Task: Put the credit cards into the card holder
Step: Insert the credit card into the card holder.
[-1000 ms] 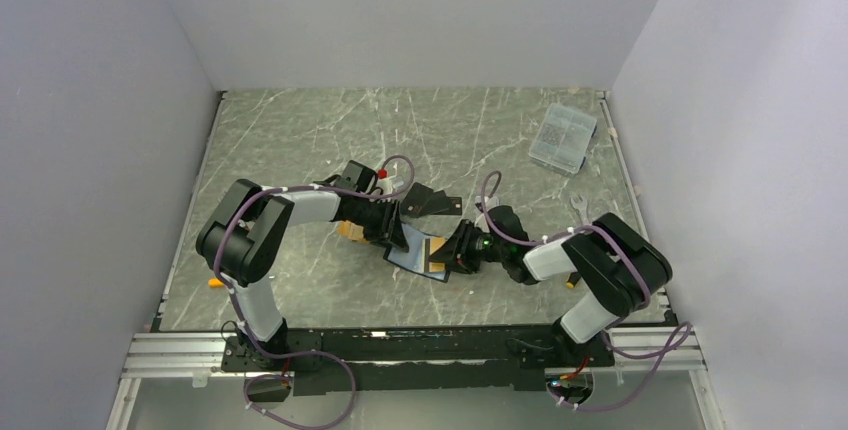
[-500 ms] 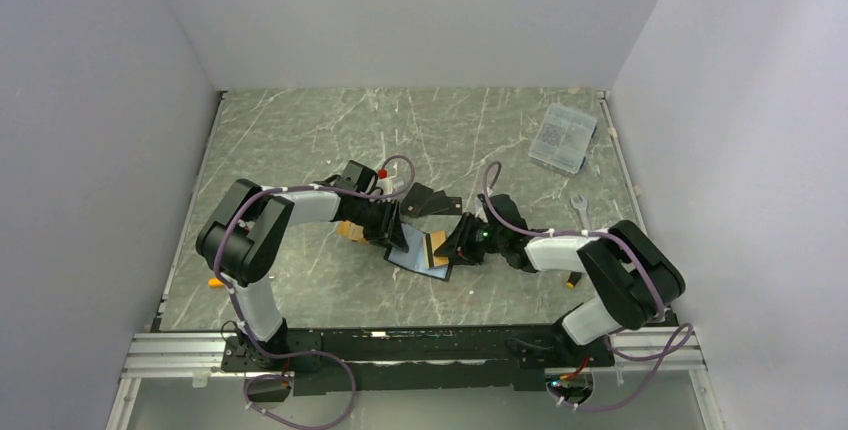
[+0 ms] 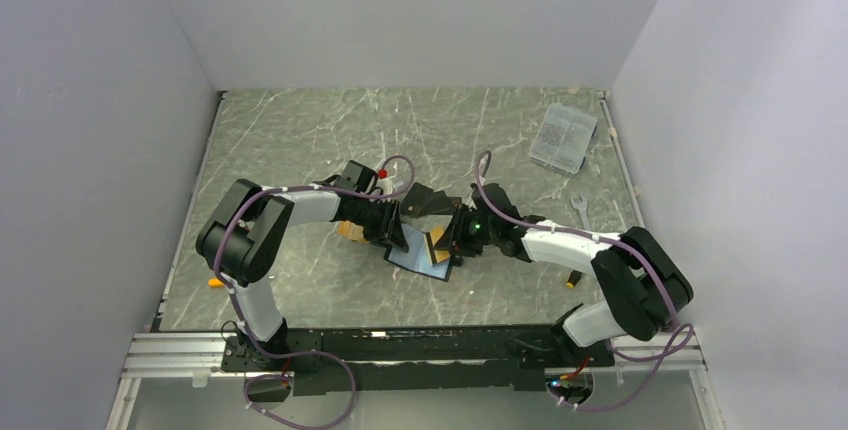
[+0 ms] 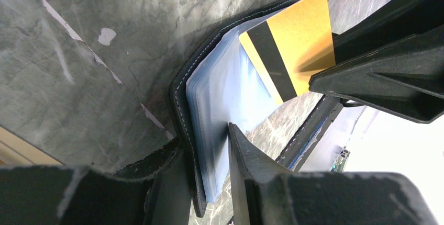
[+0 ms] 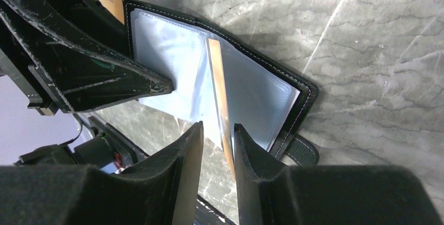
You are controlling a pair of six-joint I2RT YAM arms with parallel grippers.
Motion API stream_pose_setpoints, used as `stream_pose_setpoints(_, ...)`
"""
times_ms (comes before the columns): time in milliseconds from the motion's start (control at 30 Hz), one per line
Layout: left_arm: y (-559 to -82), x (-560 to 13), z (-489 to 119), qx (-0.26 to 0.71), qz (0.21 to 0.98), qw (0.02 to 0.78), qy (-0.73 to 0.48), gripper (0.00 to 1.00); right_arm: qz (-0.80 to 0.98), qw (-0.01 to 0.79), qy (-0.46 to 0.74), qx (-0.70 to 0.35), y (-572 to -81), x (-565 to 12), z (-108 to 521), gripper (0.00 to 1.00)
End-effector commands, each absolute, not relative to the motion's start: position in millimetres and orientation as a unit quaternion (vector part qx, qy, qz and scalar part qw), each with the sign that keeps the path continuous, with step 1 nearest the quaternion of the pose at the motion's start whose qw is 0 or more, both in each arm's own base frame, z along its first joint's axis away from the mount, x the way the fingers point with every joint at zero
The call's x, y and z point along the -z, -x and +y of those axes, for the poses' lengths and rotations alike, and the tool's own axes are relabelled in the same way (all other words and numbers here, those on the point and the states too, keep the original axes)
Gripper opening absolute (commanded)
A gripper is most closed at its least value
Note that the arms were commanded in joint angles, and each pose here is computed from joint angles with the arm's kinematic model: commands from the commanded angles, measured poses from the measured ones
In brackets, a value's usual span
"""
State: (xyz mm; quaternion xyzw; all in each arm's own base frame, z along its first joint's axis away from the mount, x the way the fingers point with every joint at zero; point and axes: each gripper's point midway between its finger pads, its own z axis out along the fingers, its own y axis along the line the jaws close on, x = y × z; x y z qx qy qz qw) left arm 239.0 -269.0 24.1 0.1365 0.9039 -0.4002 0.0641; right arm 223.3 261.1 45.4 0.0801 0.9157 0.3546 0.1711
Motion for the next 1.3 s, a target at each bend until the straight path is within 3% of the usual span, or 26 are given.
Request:
stream_pose_setpoints(0,-246,-29,-267,0.393,0.904,0.086,-0.146,0.34,0.927,0.186,-0.058,-0.32,-230,-51,264,0.3)
stream_pose_setpoints(533,-245,-33,-268,0.398,0.901,0.088,-0.148,0.33,0.946,0.194,-0.027,-0.26,-232,-56,277,0.29)
stream_pose_setpoints(867,-244,-33,-268,0.401,0.9,0.086,-0.148,0.33,0.941,0.191,-0.04,-0.276,-232,-52,280,0.15)
stream_pose_setpoints(1067,-243,-32,-268,0.402,0.9,0.084,-0.146,0.33,0.933,0.186,-0.067,-0.299,-227,-45,279,0.0)
stream_pose_setpoints(1267,-242,-33,-268,0.416,0.896,0.081,-0.137,0.34,0.919,0.162,-0.091,-0.349,-205,-28,276,0.0)
